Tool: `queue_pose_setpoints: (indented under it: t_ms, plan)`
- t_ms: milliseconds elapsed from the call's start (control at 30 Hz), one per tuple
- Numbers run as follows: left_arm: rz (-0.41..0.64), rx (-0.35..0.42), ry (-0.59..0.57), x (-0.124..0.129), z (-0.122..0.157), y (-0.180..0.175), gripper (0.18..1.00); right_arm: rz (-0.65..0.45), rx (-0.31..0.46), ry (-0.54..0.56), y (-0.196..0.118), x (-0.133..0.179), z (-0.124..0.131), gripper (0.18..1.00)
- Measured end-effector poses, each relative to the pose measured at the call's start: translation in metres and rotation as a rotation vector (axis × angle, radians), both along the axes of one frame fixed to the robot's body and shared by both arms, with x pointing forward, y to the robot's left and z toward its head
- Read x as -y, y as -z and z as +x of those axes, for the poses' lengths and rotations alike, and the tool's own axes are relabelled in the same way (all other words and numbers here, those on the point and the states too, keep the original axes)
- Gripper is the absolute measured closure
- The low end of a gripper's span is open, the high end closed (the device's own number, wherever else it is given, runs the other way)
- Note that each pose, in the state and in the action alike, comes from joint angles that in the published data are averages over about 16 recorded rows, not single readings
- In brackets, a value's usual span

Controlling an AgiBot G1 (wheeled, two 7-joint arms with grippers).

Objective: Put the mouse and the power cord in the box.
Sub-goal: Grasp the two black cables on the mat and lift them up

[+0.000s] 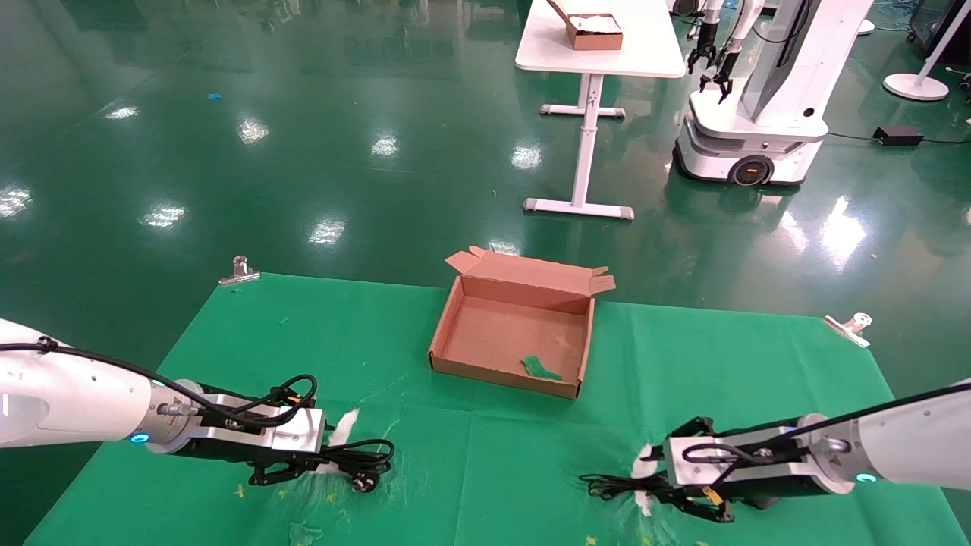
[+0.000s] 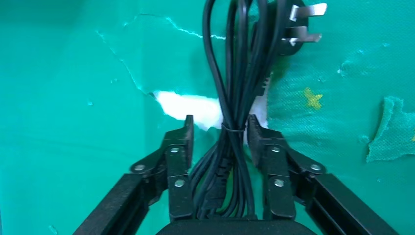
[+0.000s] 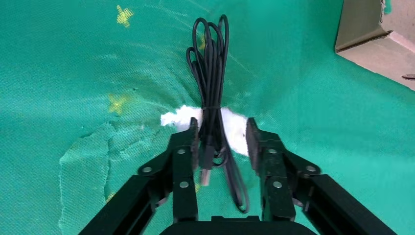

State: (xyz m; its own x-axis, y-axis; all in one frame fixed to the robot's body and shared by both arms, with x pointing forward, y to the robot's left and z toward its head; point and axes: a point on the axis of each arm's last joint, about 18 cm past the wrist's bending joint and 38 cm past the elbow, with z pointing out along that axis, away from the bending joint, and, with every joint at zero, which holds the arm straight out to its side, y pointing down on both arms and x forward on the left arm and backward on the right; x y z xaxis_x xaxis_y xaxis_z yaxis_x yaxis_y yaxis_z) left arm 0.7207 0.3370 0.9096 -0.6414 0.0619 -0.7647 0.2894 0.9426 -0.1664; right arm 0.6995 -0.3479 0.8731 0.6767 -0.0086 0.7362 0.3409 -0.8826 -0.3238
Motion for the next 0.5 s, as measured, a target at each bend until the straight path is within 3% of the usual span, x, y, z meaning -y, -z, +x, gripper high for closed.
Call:
queue_pose_setpoints:
  t_ms: [333, 500]
  plan:
    - [0.000, 0.000, 0.001, 0.0000, -0.0001, 0.0001, 0.836, 0.001, 0.000, -0.001, 0.0000, -0.0001, -0.0001, 0.849]
    - [-0.016, -0.004, -0.007, -0.0014, -0.0010, -0.0009, 0.894, 0.011, 0.004, 0.002, -0.0022, 0.0011, -0.0005, 0.913]
